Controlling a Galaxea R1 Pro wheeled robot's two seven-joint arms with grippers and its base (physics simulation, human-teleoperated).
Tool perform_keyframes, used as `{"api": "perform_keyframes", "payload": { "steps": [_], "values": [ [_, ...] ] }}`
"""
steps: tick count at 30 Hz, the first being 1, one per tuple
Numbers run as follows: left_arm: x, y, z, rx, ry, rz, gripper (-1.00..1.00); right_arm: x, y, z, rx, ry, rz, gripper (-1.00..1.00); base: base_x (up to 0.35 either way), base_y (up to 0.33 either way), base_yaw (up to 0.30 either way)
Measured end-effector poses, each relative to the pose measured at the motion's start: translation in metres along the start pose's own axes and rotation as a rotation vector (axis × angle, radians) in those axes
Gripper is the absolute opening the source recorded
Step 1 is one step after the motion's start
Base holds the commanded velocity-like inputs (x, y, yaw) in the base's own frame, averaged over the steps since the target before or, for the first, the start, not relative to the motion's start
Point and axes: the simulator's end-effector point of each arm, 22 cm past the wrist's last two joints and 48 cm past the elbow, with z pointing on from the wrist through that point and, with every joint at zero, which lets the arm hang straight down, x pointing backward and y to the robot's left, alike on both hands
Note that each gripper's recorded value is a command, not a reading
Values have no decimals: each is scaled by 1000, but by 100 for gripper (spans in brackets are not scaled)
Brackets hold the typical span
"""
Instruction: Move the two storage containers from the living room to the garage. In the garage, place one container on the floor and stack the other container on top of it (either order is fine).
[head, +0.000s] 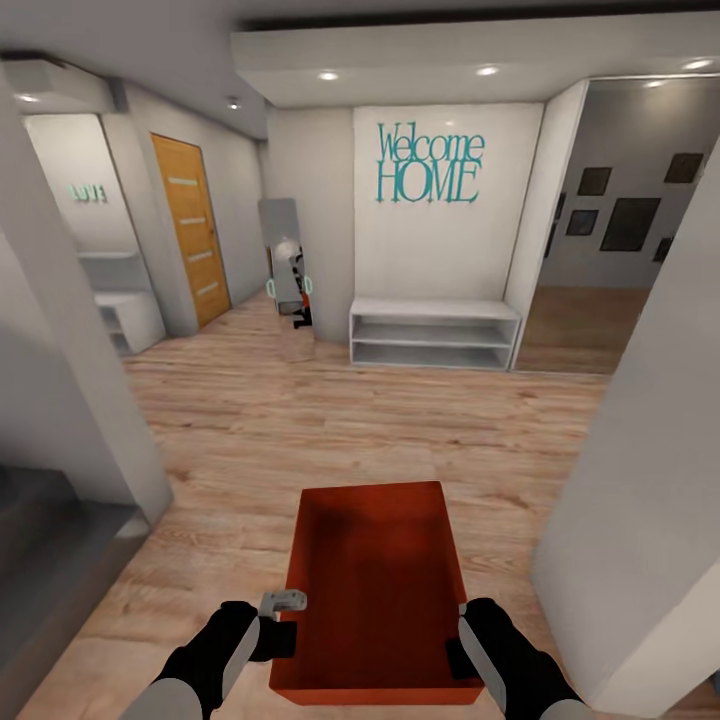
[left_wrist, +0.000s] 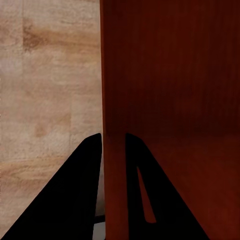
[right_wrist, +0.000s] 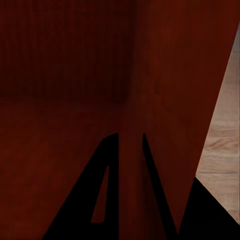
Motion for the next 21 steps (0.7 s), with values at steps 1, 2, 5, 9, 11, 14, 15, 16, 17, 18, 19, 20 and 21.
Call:
{"api": "perform_keyframes", "payload": {
  "steps": [1, 2, 5, 9, 11, 14, 15, 16, 17, 18, 19, 20, 21],
  "values": [
    [0, 0, 0, 0, 0, 0, -100, 0, 0, 0, 0, 0, 0, -100, 324, 0, 0],
    [0, 0, 0, 0, 0, 0, -100, 0, 0, 0, 0, 0, 0, -100, 324, 0, 0],
    [0, 0, 0, 0, 0, 0, -100, 0, 0, 0, 0, 0, 0, -100, 324, 0, 0],
    [0, 0, 0, 0, 0, 0, -100, 0, 0, 0, 0, 0, 0, -100, 324, 0, 0],
    [0, 0, 0, 0, 0, 0, -100, 0, 0, 0, 0, 0, 0, -100, 324, 0, 0],
    [0, 0, 0, 0, 0, 0, -100, 0, 0, 0, 0, 0, 0, -100, 324, 0, 0],
    [0, 0, 0, 0, 0, 0, -100, 0, 0, 0, 0, 0, 0, -100, 324, 0, 0],
    [0, 0, 0, 0, 0, 0, -100, 0, 0, 0, 0, 0, 0, -100, 324, 13, 0],
    [0, 0, 0, 0, 0, 0, -100, 0, 0, 0, 0, 0, 0, -100, 324, 34, 0],
    [0, 0, 0, 0, 0, 0, -100, 0, 0, 0, 0, 0, 0, -100, 324, 47, 0],
    [0, 0, 0, 0, 0, 0, -100, 0, 0, 0, 0, 0, 0, -100, 324, 56, 0],
    [0, 0, 0, 0, 0, 0, -100, 0, 0, 0, 0, 0, 0, -100, 324, 65, 0],
    [0, 0, 0, 0, 0, 0, -100, 0, 0, 0, 0, 0, 0, -100, 324, 69, 0]
  ]
}}
